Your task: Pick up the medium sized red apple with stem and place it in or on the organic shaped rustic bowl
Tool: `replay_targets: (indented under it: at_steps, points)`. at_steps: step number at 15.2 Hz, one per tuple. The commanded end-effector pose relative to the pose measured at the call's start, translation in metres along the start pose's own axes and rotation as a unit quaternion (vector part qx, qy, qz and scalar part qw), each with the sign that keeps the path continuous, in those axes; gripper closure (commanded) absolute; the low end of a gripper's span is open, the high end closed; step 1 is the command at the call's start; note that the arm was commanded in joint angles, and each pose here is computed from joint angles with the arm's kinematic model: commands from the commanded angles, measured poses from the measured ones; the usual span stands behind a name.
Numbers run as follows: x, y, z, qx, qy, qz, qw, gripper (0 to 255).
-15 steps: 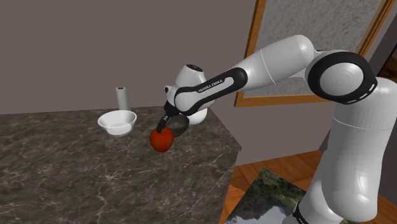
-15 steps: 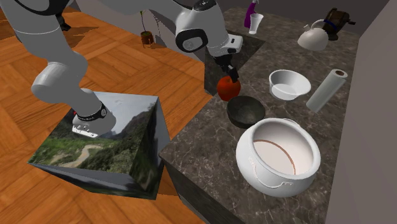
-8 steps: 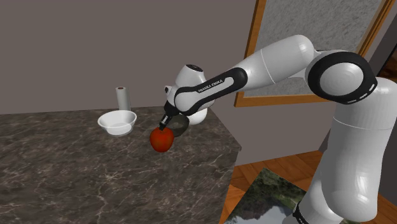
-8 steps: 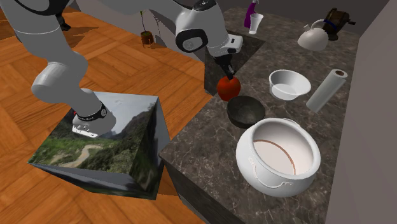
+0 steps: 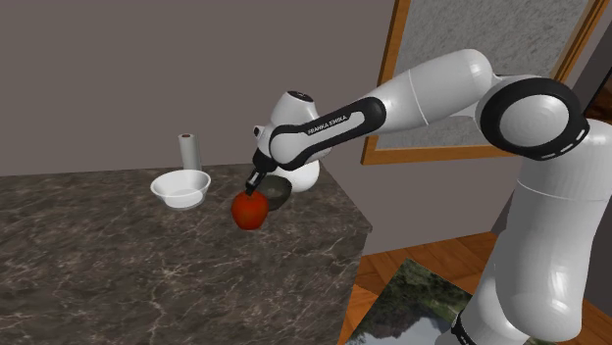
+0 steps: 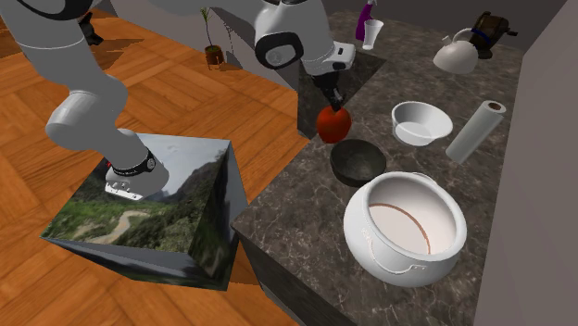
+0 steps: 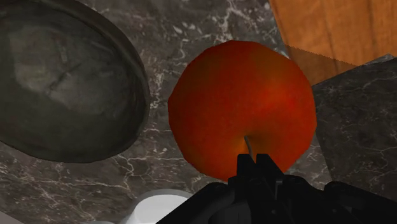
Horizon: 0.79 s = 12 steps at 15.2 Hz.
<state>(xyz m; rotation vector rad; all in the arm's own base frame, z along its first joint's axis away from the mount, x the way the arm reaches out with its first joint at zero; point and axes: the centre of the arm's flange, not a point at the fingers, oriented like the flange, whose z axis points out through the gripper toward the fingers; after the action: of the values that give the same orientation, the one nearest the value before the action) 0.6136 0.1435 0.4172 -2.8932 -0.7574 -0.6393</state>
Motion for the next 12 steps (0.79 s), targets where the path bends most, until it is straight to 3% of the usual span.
replay_targets:
  at_steps: [1, 12]
  points:
    - [0.005, 0.000, -0.010, 0.000, 0.000, 0.000, 1.0000, 255]
    - [0.029, 0.001, -0.063, 0.000, 0.000, 0.000, 1.0000, 255]
